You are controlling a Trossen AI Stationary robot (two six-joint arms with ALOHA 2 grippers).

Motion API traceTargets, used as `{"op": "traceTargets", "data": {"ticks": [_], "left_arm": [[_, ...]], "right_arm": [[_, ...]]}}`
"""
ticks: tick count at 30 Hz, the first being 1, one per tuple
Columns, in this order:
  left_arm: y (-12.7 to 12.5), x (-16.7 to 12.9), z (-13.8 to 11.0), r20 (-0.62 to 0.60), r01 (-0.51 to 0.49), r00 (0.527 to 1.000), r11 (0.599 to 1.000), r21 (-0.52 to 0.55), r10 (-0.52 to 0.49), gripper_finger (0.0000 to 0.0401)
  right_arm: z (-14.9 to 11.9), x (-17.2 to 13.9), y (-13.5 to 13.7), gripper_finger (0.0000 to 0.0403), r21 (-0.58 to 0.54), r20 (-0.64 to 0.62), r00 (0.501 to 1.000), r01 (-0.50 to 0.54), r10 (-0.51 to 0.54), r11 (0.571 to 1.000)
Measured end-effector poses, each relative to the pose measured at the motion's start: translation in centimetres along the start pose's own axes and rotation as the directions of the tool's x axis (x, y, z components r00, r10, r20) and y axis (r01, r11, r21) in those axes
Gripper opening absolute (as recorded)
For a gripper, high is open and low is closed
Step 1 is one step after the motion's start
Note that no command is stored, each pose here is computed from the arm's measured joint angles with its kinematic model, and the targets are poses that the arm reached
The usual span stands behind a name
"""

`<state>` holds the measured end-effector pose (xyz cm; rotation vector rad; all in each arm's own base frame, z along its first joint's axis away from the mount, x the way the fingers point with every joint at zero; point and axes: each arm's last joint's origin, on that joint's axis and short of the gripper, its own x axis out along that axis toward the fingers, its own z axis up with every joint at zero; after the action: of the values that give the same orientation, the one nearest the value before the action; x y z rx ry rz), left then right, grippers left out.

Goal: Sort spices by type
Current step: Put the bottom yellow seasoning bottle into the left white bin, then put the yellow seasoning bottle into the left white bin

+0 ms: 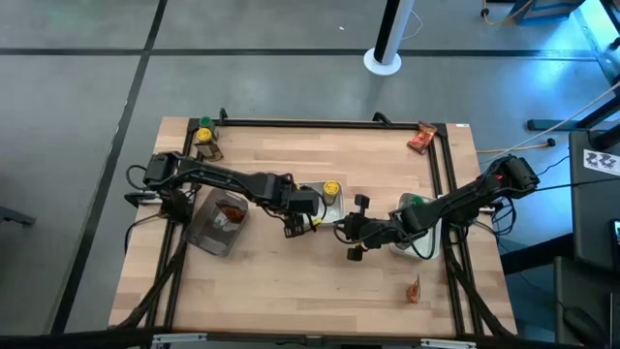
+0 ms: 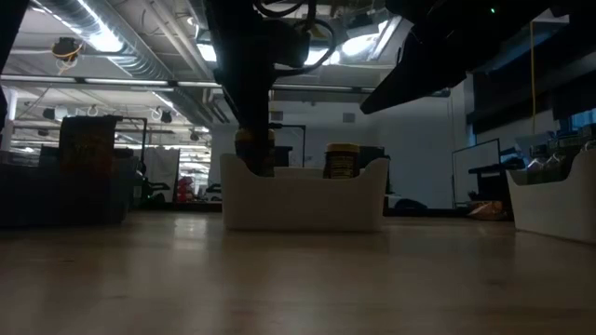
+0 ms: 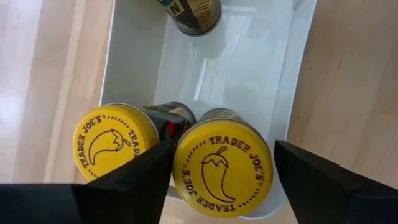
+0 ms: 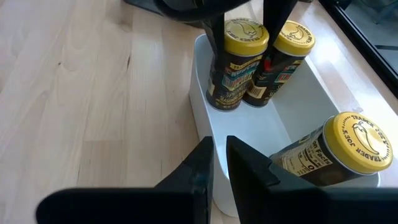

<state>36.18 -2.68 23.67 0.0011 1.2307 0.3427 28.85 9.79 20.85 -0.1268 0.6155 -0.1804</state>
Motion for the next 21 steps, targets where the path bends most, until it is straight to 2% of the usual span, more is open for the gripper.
{"op": "traceTargets", "data": {"ticks": [5, 10, 17, 21], "left_arm": [[0.1, 0.1, 0.0, -0.008, 0.023, 1.000, 1.000, -0.005, -0.023, 0.0289], [0.3, -0.7, 0.3, -0.006, 0.024, 1.000, 1.000, -0.002, -0.024, 0.0296], [1.2, -4.3, 1.0, 0.041, 0.017, 0.999, 1.000, -0.020, -0.016, 0.0297], [1.9, -7.2, 0.4, 0.097, 0.004, 0.995, 0.999, -0.049, 0.000, 0.0297]], "right_arm": [[0.0, 0.0, 0.0, 0.0046, 0.000, 0.000, 1.000, 0.000, 0.000, 1.000], [0.0, 0.0, 0.0, 0.0046, 0.000, 0.000, 1.000, 0.000, 0.000, 1.000], [0.0, 0.0, 0.0, 0.0046, 0.000, 0.000, 1.000, 0.000, 0.000, 1.000], [0.0, 0.0, 0.0, 0.0046, 0.000, 0.001, 1.000, 0.000, 0.000, 1.000]]}}
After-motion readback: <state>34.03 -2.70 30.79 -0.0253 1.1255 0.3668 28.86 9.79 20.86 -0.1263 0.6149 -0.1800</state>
